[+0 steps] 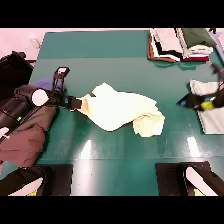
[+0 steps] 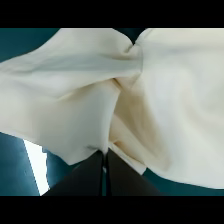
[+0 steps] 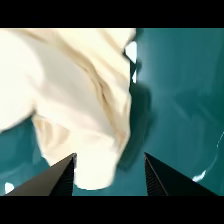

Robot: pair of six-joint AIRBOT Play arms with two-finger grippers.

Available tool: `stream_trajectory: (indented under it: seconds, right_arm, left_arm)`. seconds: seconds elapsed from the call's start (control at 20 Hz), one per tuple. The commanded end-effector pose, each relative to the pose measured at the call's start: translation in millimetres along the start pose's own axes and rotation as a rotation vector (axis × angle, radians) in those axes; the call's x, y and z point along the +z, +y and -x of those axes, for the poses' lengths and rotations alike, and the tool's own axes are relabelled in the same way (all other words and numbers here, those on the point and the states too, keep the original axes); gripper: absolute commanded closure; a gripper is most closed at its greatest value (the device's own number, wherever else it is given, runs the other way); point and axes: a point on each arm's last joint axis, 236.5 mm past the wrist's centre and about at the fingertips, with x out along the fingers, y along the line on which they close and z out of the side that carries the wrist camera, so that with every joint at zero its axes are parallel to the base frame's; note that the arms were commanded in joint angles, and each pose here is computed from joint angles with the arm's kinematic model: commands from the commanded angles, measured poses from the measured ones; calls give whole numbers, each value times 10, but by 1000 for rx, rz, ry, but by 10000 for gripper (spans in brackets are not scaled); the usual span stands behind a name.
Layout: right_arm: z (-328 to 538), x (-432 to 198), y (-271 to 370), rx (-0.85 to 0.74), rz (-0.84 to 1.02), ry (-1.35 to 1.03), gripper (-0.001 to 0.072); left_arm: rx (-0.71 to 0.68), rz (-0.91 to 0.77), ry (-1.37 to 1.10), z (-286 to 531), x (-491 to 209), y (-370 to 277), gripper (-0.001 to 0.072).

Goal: Fold the shirts.

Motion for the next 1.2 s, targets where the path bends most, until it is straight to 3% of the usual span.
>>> stream_trajectory:
  seconds: [0.0, 0.2, 0.25, 0.35, 0.4, 0.55, 0.75, 0.95, 1.15]
  right_arm:
    - [-633, -561, -134, 17, -37, 167, 225]
    - [-1045, -589, 125, 16, 94, 234, 244]
    - [-1108, -534, 181, 11, 128, 234, 344]
    - [-1158, -355, 270, 9, 163, 205, 628]
    - [-1112, -219, 317, 12, 174, 177, 690]
    - [-545, 326, 538, 28, 223, 6, 691]
    - [1073, 898, 1006, 7, 348, -397, 691]
    - [2380, 774, 1354, -69, 438, -669, 691]
    - [2876, 583, 1415, -133, 422, -741, 691]
  left_arm:
    - [19, -20, -27, 72, 118, 24, 685]
    - [20, -20, -19, 71, 99, 26, 686]
    - [20, -20, -16, 73, 92, 27, 686]
    - [24, -23, -12, 105, 87, 34, 686]
    - [39, -34, -16, 171, 128, 60, 686]
    - [88, -45, -162, 899, 662, 183, 686]
    - [149, -156, -625, 2893, 1533, 96, 686]
    - [95, -209, -938, 4440, 1601, -266, 687]
    - [67, -229, -1072, 4934, 1592, -399, 687]
